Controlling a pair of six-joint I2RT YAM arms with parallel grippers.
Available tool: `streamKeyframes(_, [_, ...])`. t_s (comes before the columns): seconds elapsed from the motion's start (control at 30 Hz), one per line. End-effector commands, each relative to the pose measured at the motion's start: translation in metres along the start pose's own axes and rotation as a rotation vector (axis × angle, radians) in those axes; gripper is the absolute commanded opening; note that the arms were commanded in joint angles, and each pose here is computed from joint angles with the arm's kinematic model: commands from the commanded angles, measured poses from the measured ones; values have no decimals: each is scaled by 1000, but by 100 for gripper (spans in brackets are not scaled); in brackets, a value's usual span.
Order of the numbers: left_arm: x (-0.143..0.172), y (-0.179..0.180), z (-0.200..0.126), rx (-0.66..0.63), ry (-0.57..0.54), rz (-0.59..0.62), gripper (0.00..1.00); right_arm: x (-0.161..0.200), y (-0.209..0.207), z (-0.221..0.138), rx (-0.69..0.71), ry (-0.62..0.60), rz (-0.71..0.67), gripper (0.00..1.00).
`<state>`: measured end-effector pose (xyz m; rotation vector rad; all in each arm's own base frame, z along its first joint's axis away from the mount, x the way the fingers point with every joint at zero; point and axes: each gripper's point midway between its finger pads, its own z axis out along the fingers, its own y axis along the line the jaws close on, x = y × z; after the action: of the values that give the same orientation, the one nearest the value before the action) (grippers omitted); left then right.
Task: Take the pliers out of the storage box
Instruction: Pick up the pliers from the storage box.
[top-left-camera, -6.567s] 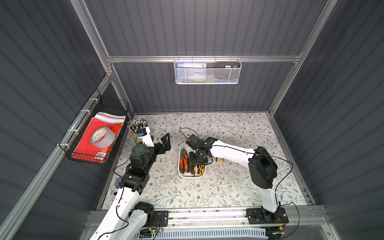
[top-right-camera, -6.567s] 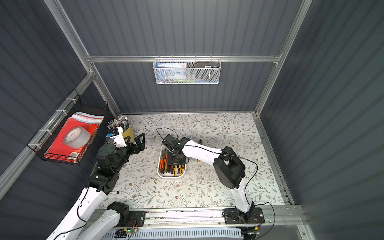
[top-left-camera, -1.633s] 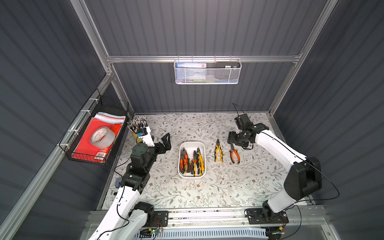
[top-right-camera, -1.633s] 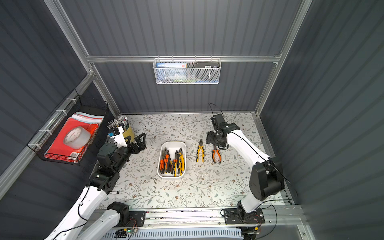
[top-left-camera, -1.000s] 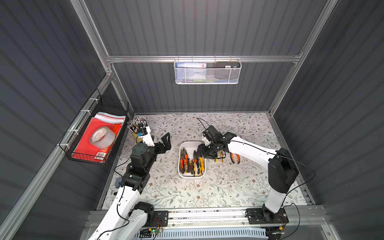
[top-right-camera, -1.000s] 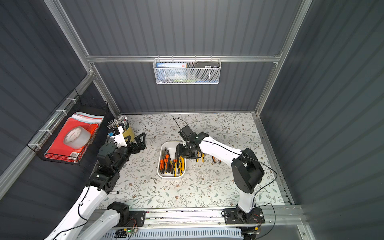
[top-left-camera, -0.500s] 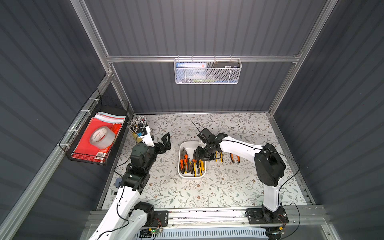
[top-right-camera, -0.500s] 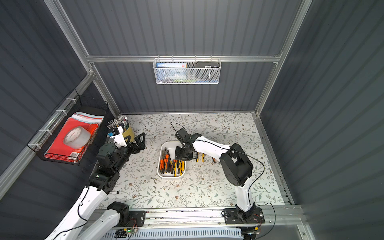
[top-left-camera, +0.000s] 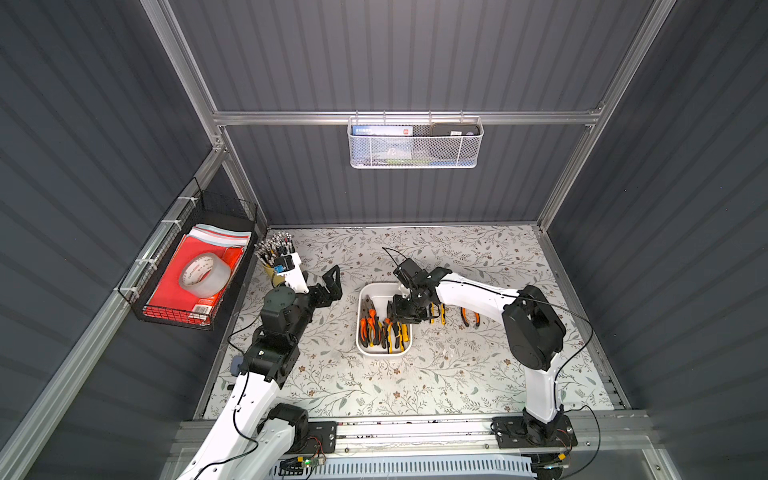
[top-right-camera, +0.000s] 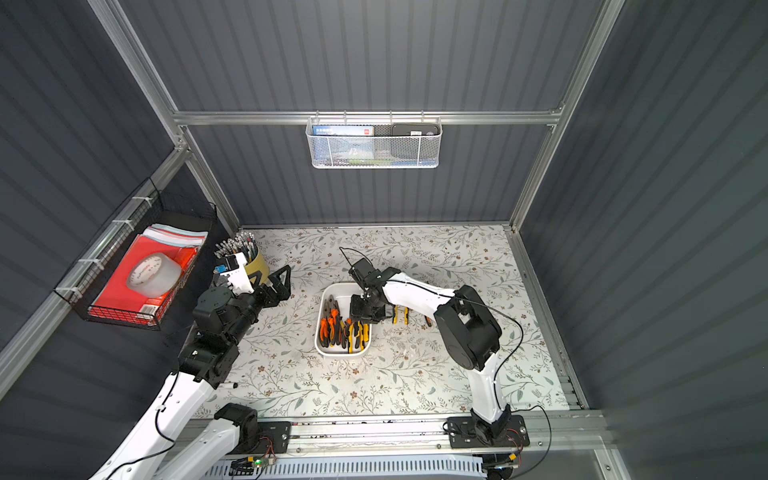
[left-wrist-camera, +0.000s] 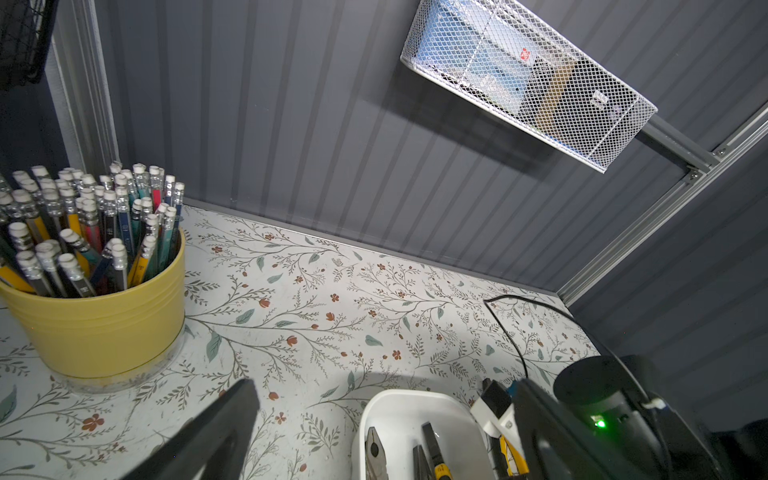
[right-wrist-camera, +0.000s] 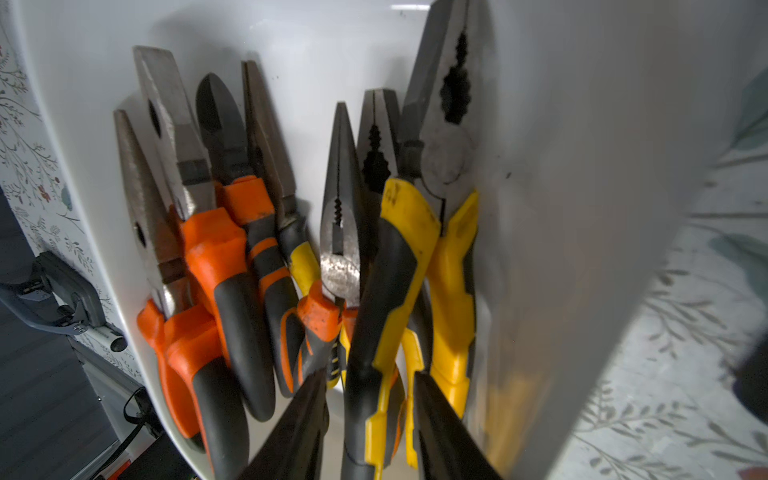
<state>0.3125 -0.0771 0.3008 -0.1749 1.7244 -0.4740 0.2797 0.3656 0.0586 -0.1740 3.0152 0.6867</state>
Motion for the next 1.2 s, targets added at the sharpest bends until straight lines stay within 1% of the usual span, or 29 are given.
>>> streamKeyframes(0.0, [-4,-2,-4,11,-20,-3,99,1,1,5,12,11,0,38])
streamKeyframes(0.1, [-5,-2,-4,11,-22,-2,99,0,1,7,11,12,-1,33])
streamKeyframes(0.3, [-4,-2,-3,9,-20,3,99,-1,12,6,-16,9,-34,11])
streamKeyframes(0.43, [-4,-2,-3,10,-21,3,99,-5,19,-6,-3,-24,-57,4])
streamKeyframes(0.63, [-4,-2,-2,11,-20,2,99,-20,26,-34,30,-122,-84,0])
streamKeyframes(0.9, [-4,-2,-2,11,-22,2,99,-30,44,-85,24,-263,-96,0])
streamKeyframes(1.07, [-6,-3,-3,12,-27,2,99,-20,45,-114,12,-350,-69,0])
streamKeyframes(1.17, [-7,-3,-4,14,-30,1,99,-5,37,-124,9,-380,-37,0])
